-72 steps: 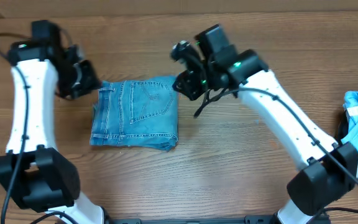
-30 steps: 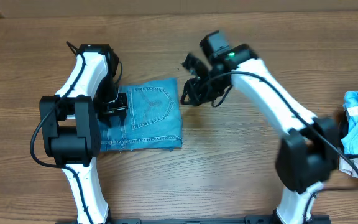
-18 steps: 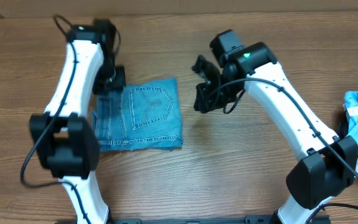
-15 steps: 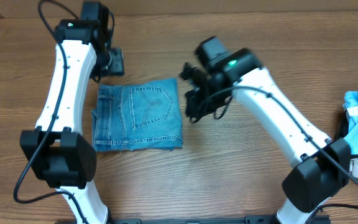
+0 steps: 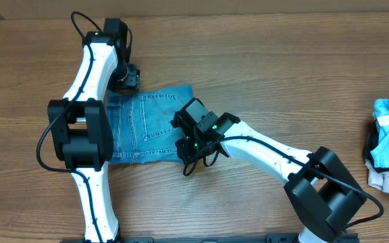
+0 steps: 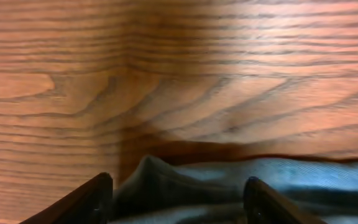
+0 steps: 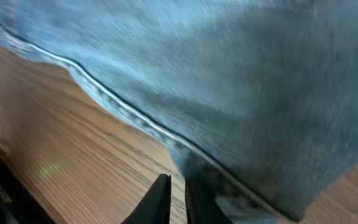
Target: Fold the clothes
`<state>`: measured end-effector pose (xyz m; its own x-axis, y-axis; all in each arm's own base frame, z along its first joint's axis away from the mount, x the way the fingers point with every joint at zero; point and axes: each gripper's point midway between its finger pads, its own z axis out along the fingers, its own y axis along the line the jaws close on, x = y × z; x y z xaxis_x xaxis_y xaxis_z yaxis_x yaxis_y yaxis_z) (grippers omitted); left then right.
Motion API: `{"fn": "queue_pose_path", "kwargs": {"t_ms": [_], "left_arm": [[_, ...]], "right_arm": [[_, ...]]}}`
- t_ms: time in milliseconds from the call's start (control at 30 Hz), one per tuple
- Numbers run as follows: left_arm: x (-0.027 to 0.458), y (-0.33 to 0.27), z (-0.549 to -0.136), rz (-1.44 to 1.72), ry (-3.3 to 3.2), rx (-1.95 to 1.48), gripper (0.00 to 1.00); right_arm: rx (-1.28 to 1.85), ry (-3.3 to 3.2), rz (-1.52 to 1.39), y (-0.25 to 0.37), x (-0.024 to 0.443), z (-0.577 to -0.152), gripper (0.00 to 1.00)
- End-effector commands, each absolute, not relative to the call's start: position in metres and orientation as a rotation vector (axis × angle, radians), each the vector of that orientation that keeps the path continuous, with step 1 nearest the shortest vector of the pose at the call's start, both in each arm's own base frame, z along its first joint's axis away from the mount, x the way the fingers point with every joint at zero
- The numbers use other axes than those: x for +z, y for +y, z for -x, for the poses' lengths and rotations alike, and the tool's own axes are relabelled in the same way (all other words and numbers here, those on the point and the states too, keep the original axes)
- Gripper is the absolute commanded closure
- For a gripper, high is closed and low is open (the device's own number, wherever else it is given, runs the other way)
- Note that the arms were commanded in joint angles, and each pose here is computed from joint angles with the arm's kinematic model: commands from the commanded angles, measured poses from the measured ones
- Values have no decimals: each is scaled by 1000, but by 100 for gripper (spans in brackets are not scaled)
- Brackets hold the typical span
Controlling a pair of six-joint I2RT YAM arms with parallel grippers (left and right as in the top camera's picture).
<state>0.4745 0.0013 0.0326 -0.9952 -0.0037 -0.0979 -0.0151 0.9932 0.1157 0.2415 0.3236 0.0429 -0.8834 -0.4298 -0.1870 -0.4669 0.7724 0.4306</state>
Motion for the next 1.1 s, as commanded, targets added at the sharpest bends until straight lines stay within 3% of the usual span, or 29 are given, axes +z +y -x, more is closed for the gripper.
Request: {"fn": "queue_pose_path", "kwargs": {"t_ms": [0,133,233,567,600,667,733,833,867,933,967,1067], "left_arm": [[8,5,-465,-10,3107,205,28],[-2,3,-439,12,3226,201,29],[-6,-4,-413,13,3343,139,37],[4,-16,-337,101,3664,37,51],[4,-19,-334,111,3672,7,56],[3,-20,-336,142,3663,3,76],[0,-18,-343,218,3626,42,78],[2,-10,-353,282,3566,110,75],[6,-7,-359,296,3536,116,73],[20,-5,-373,303,3466,98,60],[29,-4,-380,303,3429,89,49],[50,-5,-394,289,3351,71,32]], "right_arm": [[724,2930,682,322,32,-237,86],[756,2965,673,325,14,-237,85],[831,3004,593,319,7,-245,81],[683,2855,372,236,16,-352,75],[678,2848,357,229,20,-359,74],[667,2876,327,219,25,-362,70],[672,2973,294,212,35,-349,62],[1143,2969,284,240,83,-323,50],[1242,2944,273,243,95,-320,41],[1311,2969,157,238,105,-317,29],[1326,2985,136,236,105,-313,30],[1349,3019,120,235,94,-302,35]]}}
